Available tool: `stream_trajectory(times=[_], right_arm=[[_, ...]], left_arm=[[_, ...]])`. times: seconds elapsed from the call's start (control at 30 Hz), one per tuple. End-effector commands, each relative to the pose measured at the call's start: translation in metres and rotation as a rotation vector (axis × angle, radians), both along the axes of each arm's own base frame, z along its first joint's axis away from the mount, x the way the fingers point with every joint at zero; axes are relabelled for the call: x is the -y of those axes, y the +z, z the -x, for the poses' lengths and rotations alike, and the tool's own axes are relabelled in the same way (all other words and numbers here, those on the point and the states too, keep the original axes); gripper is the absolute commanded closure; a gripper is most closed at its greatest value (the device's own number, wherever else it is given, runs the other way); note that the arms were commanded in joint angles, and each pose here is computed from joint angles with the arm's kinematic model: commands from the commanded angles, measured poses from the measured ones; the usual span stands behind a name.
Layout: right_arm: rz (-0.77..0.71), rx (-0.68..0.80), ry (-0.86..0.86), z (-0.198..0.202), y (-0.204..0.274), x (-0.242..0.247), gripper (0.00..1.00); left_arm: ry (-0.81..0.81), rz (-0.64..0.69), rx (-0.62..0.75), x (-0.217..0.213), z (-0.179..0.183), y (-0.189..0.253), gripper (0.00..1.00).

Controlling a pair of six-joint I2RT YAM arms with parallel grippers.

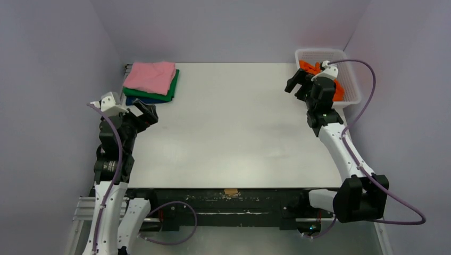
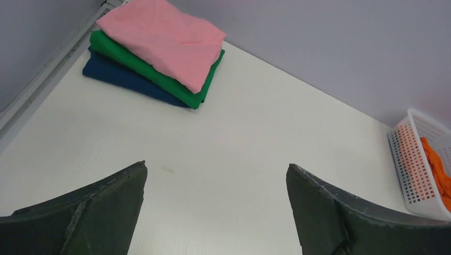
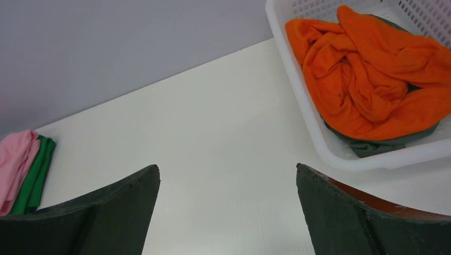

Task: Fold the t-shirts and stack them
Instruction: Grab crumpled tshirt from bin with the right arm

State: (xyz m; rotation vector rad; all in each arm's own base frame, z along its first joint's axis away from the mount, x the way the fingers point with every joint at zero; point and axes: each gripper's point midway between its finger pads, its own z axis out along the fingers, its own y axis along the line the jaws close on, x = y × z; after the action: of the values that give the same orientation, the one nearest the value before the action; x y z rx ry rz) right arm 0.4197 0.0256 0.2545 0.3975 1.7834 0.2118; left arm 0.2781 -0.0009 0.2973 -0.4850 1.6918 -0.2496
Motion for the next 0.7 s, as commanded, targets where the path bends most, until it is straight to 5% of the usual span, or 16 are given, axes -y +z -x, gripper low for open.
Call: stream_trajectory(times=[0.0, 0.2, 0.5, 0.67], right_arm=[[0.036, 0.027, -0.042, 0.0, 0.038, 0.01, 0.01], [0.166, -0.077, -0.184, -0.046, 0.035, 0.058, 0.01], [0.017, -0.191, -0.278, -0.166, -0.023, 0.155, 0.03], [-0.059, -0.181, -0.234, -0.214, -0.059, 0.169, 0.1]], left_arm=[[0.018, 0.002, -0.064, -0.004, 0.01, -0.021, 0.0], [0.02, 0.001, -0.119, -0.004, 0.007, -0.037, 0.0], [0.072, -0.003, -0.168, -0.013, 0.012, -0.054, 0.0], [0.075, 0.002, -0.167, -0.013, 0.013, -0.056, 0.0]])
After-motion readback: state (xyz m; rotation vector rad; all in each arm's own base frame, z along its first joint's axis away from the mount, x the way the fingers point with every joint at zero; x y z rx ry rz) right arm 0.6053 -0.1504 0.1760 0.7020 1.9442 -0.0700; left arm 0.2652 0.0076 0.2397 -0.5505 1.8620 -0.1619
